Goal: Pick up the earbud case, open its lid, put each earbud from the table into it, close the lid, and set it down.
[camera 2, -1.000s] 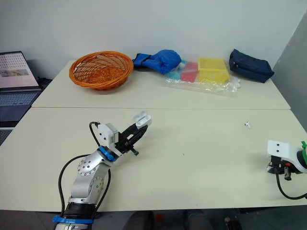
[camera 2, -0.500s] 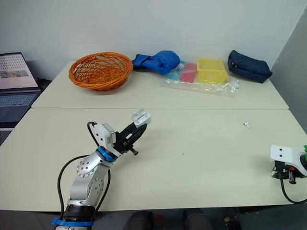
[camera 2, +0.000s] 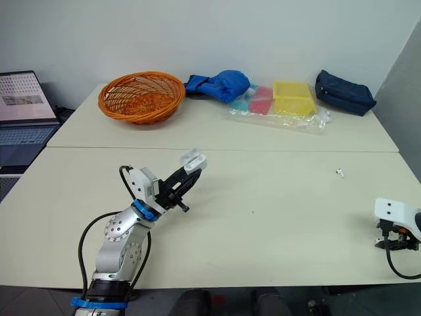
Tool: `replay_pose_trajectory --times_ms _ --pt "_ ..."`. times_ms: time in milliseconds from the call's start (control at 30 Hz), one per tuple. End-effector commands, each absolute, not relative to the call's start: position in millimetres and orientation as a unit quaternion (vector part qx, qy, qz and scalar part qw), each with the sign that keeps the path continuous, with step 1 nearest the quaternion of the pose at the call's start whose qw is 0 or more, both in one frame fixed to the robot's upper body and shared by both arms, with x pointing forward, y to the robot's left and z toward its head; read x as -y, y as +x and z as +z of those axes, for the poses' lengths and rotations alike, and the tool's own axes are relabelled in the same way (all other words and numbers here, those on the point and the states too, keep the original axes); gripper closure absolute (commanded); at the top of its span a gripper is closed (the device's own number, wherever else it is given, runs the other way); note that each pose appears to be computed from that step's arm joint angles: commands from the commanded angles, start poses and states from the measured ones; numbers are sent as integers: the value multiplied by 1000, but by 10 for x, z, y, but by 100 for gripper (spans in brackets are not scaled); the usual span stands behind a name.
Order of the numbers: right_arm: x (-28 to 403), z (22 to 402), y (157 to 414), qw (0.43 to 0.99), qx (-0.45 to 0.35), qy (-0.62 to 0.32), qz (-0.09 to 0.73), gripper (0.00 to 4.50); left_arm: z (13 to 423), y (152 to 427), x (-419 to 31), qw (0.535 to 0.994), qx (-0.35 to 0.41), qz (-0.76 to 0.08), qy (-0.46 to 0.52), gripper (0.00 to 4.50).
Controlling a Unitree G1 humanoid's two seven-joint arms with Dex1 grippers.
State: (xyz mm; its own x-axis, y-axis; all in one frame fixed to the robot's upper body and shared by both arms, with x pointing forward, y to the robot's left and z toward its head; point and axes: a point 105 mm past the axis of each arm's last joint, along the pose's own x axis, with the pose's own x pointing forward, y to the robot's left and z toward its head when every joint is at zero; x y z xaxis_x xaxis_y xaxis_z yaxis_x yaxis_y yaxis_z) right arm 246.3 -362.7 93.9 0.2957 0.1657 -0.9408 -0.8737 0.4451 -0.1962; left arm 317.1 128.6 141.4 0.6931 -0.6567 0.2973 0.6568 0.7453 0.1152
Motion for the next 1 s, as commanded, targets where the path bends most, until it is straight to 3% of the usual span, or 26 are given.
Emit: replay_pose_trajectory --times_ms 33,100,167,367,600,700,800,933,1000 --pt "3611 865 2413 713 -481 -359 363 165 1530 3164 -1271 914 187 -359 7 377" --pt "3583 846 2404 710 -481 -361 367 165 1536 3167 -1278 915 188 -358 9 377" --pt "3582 836 2402 710 -484 -359 364 204 1541 3167 -1283 914 189 -358 10 377" --pt "3572 825 2408 713 -485 -351 366 401 1554 3174 -1305 915 190 -355 14 377" --pt "3228 932 2508 747 -445 -298 393 409 1566 3187 -1298 914 196 -354 16 377" --pt "2777 1149 2695 782 -371 -263 427 409 1577 3204 -1288 913 199 -356 17 377" --pt "1763 1754 3004 838 -170 -183 485 409 1612 3272 -1242 910 208 -359 14 377" --pt "859 2592 3036 863 39 -24 503 409 1653 3326 -1172 905 216 -366 9 377" --pt "628 2802 2964 857 90 8 507 409 1657 3340 -1147 903 216 -371 6 377"
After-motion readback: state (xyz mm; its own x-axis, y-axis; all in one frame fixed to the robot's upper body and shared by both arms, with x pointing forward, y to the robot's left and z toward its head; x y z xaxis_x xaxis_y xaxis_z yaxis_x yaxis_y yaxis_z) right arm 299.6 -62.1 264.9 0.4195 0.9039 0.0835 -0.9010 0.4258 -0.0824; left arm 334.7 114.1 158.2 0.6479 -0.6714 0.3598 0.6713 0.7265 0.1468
